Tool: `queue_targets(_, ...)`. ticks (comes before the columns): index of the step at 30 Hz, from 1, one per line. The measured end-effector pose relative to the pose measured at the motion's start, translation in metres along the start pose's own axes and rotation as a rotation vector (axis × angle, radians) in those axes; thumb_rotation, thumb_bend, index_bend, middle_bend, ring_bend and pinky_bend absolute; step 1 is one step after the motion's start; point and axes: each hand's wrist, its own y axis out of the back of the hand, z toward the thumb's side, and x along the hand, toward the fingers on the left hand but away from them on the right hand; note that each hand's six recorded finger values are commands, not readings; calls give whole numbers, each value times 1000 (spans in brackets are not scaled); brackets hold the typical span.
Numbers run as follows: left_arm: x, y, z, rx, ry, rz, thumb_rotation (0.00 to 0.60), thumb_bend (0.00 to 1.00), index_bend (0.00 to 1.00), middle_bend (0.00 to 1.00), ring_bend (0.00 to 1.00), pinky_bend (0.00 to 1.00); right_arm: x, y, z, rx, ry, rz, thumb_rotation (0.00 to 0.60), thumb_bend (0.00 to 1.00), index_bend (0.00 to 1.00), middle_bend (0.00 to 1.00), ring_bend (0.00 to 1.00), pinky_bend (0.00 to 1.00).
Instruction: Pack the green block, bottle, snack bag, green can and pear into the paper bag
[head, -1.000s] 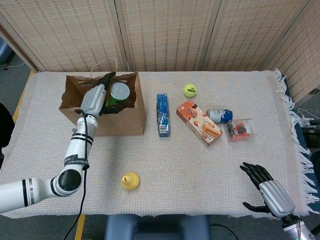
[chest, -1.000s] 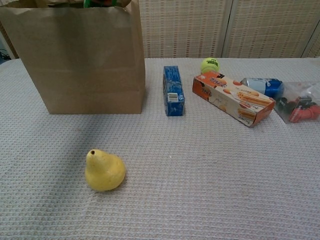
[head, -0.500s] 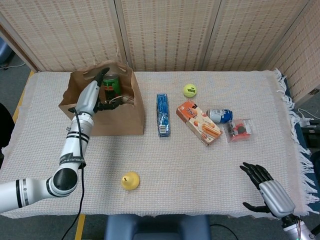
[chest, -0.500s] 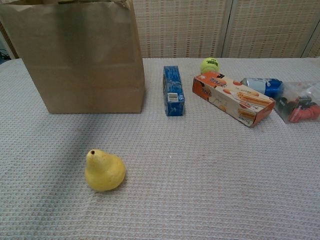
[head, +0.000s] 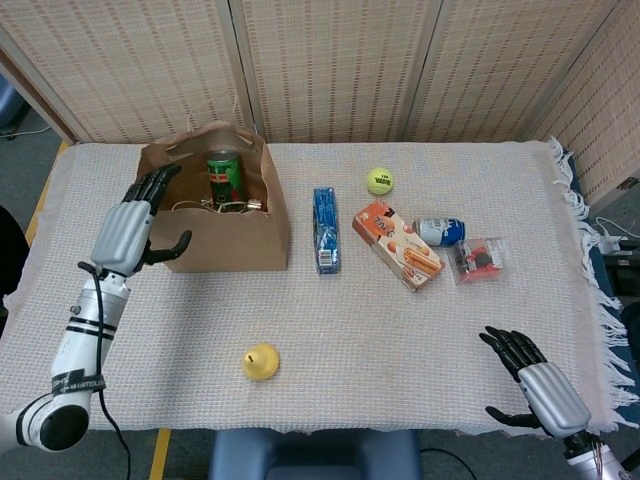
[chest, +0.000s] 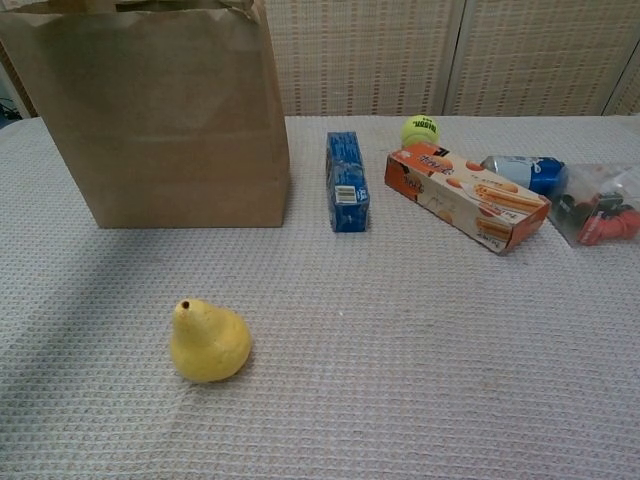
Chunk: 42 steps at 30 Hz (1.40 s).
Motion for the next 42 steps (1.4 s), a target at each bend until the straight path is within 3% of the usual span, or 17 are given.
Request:
queue_targets(7,-52,-12,-21,181,-184,-33,600,380,0,0,0,128,-1,-2,1,9,-1,2,600,57,0,0,0,0)
queue_targets(13,-100,-41,-41,384,-399,-117,600,356,0,0,0,122,-1,-3,2,14,1,3,600,58,0,0,0,0)
queue_targets(17,-135,-82,-51,522,-577,-231,600,338,0,0,0,101,-2,-3,1,14,-1,2,600,58,0,0,0,0)
queue_targets(20,-162,-119,-41,518,-683,-321,600,336,0,0,0,94,-2,-3,1,13,1,7,600,58,0,0,0,0)
queue_targets(33,-152,-197,1,573,-716,-524,600,335,0,0,0,84,-2,-1,2,-6,9,7,600,58,0,0,0,0)
queue_targets(42,-137,-218,18,627,-703,-554,600,334,0,0,0,85,-1,14,11,-83,90,-120,600,58,0,0,0,0)
